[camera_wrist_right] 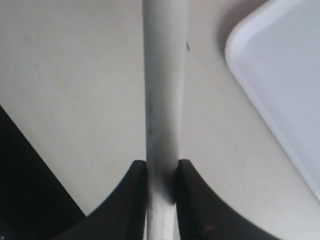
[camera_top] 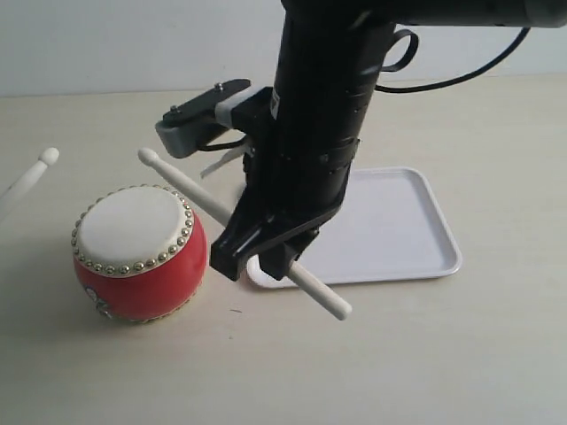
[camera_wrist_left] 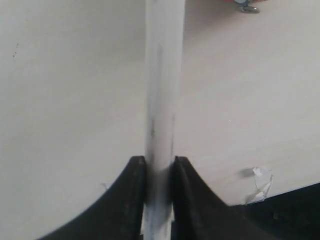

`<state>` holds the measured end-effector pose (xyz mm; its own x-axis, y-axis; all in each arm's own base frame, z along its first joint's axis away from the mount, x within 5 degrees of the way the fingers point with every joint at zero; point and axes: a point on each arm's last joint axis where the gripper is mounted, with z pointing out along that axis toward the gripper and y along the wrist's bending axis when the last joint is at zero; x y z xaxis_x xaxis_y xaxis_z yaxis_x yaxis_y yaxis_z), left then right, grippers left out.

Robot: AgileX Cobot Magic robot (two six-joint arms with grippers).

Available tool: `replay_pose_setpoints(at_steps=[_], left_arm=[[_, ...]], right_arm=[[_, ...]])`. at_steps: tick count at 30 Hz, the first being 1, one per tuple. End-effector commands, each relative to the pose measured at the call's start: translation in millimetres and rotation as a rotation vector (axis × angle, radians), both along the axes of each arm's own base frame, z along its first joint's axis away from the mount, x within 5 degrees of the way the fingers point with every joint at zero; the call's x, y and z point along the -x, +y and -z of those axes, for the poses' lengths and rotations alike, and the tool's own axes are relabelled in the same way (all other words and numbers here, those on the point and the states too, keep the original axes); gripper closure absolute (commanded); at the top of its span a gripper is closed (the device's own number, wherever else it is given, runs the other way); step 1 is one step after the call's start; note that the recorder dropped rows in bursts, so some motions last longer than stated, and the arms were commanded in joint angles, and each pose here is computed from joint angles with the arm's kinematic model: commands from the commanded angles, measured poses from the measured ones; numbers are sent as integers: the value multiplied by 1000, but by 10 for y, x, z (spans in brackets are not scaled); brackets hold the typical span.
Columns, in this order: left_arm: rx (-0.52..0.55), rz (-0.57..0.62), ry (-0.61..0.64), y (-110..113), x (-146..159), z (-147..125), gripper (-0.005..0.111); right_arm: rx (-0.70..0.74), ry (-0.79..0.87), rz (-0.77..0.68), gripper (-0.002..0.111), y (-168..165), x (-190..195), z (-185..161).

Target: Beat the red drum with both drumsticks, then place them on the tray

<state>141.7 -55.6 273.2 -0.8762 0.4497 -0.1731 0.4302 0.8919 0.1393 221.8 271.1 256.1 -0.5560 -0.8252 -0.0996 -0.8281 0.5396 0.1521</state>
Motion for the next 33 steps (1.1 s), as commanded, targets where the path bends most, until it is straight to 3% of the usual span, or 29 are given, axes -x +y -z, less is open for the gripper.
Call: replay_pose_setpoints(at_steps=[1, 6, 17, 21, 28, 33], left_arm=[[25, -2, 5, -5, 23, 0, 107], [32, 21, 12, -16, 28, 1, 107], [2, 76, 36, -57, -73, 17, 107], [-36, 91, 125, -144, -248, 158, 107], [-125, 130, 367, -319, -481, 655, 107], [-126, 113, 284, -282, -447, 503, 107]], right_arm=[[41, 76, 12, 108, 158, -70, 326], [109, 158, 23, 108, 202, -89, 685], [-6, -27, -2, 108, 3, 12, -56], [-14, -34, -2, 108, -11, 24, -96], [-5, -36, -8, 108, -13, 17, -75], [3, -59, -12, 108, -37, 12, -105]])
